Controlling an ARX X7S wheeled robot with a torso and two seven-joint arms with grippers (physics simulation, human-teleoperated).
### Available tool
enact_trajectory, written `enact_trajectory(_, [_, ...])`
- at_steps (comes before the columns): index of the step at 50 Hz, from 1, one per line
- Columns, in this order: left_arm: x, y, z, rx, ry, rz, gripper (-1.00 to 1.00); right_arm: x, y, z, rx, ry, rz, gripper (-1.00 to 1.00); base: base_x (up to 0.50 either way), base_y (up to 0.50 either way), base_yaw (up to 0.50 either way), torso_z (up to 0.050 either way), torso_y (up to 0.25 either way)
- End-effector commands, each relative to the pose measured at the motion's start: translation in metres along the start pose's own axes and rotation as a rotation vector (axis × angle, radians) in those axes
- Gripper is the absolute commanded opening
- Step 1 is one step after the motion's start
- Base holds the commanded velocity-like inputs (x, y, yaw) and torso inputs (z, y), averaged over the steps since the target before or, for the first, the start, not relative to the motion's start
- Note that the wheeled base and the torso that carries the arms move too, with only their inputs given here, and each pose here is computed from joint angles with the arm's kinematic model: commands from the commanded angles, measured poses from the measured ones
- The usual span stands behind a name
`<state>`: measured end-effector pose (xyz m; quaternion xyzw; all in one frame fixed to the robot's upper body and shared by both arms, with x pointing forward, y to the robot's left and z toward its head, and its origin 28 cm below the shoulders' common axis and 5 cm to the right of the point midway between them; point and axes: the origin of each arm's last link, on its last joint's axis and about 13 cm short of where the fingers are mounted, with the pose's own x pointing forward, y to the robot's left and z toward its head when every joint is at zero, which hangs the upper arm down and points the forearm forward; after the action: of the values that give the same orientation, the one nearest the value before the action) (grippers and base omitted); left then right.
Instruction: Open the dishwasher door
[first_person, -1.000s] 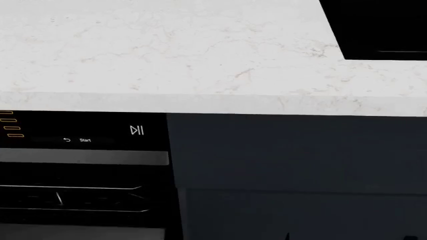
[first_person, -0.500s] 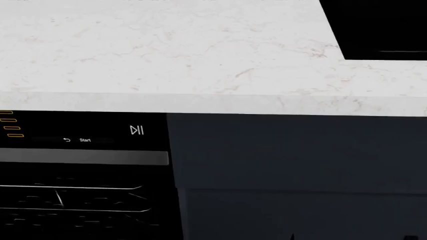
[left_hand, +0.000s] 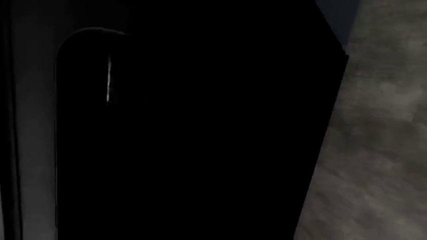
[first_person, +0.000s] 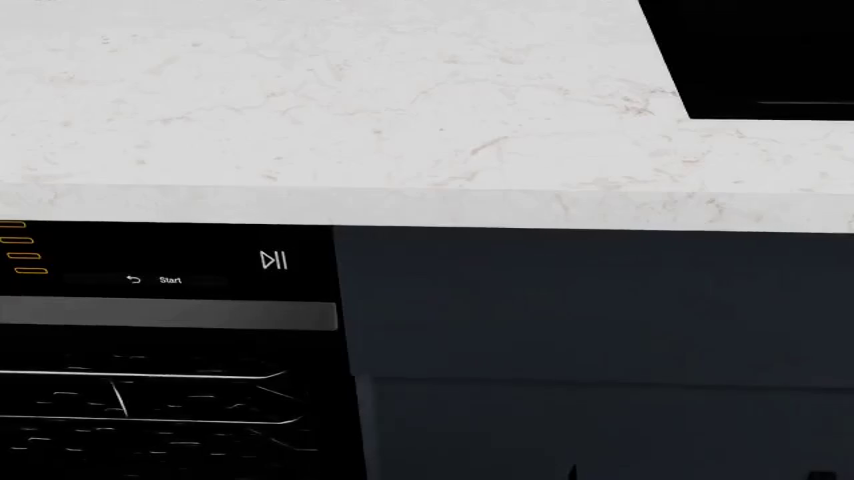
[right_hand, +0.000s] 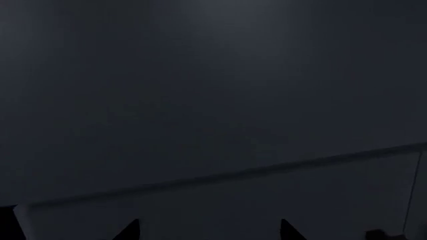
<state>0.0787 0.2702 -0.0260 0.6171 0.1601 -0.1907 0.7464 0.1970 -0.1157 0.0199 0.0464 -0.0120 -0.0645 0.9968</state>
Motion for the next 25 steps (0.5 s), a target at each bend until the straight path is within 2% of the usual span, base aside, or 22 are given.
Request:
enact_trajectory(1, [-0.018,-0.008,-0.002,0.009,0.013,0.058,-1.00,0.000,0.004,-0.001,-0.003,0.004,0.018,1.00,0.00,0.00,0.00,0.000,0.000])
enact_trajectory(4, [-0.022,-0.008,-0.002,0.009,0.020,0.059,-1.00,0.000,0.003,-0.001,-0.002,0.003,0.017,1.00,0.00,0.00,0.00,0.003,0.004])
enact_trajectory(7, [-0.026,-0.019,-0.005,-0.003,0.023,0.037,-1.00,-0.001,0.004,-0.002,-0.002,0.004,0.017,1.00,0.00,0.00,0.00,0.000,0.000])
enact_trajectory(14, [-0.030,-0.029,-0.006,-0.021,0.034,0.000,-1.00,-0.002,0.004,-0.003,0.001,0.006,0.017,1.00,-0.01,0.00,0.00,0.003,0.001])
enact_trajectory(25, [-0.033,-0.032,-0.011,-0.066,0.056,-0.052,-1.00,-0.003,0.005,-0.001,0.000,0.002,0.019,1.00,-0.01,0.00,0.01,0.002,0.000])
